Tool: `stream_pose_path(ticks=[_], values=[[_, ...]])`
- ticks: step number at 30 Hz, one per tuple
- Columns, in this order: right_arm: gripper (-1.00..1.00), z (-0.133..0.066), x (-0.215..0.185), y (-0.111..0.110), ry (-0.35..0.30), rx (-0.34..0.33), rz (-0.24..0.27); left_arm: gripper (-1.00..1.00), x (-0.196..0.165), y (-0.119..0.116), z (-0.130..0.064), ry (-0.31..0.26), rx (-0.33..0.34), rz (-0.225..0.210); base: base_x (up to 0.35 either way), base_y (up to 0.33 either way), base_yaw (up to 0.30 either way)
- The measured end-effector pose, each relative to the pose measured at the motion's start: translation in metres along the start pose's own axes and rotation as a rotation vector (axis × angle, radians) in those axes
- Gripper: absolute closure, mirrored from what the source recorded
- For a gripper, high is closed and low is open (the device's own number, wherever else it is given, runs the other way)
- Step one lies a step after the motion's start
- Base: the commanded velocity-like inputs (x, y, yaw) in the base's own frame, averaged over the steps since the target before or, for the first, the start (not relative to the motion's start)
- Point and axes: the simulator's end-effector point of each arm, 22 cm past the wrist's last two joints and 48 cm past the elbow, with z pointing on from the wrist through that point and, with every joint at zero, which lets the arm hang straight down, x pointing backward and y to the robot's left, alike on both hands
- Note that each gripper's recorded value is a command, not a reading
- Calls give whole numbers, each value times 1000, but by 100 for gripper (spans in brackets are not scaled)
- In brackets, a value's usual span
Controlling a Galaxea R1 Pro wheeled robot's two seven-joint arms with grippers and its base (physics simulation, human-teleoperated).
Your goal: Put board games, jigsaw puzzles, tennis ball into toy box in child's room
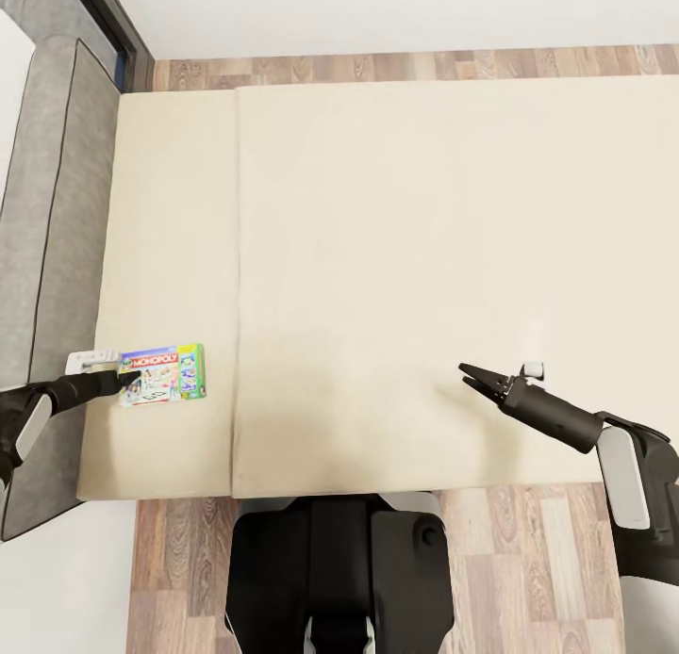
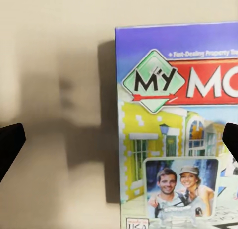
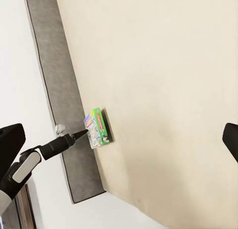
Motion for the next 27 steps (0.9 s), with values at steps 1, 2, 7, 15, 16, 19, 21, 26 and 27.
stream_pose_path(ticks=[1,2,7,15,16,19,21,26,27], values=[[-100,0,0,0,0,0,0,-100,0,0,0,0,0,0,0,3,0],[-100,0,0,0,0,0,0,-100,0,0,0,0,0,0,0,2,0],[-100,0,0,0,1,0,0,-100,0,0,0,0,0,0,0,1,0],[-100,0,0,0,0,1,0,-100,0,0,0,0,0,0,0,0,0],[-100,0,0,0,0,1,0,-100,0,0,0,0,1,0,0,0,0],[-100,0,0,0,0,1,1,-100,0,0,0,0,1,0,0,0,0],[-100,0,0,0,0,1,1,-100,0,-1,0,0,1,-1,0,0,0],[-100,0,0,0,1,1,0,-100,0,-1,0,0,1,0,0,0,0],[-100,0,0,0,1,1,0,-100,0,-1,0,0,1,0,0,0,0]])
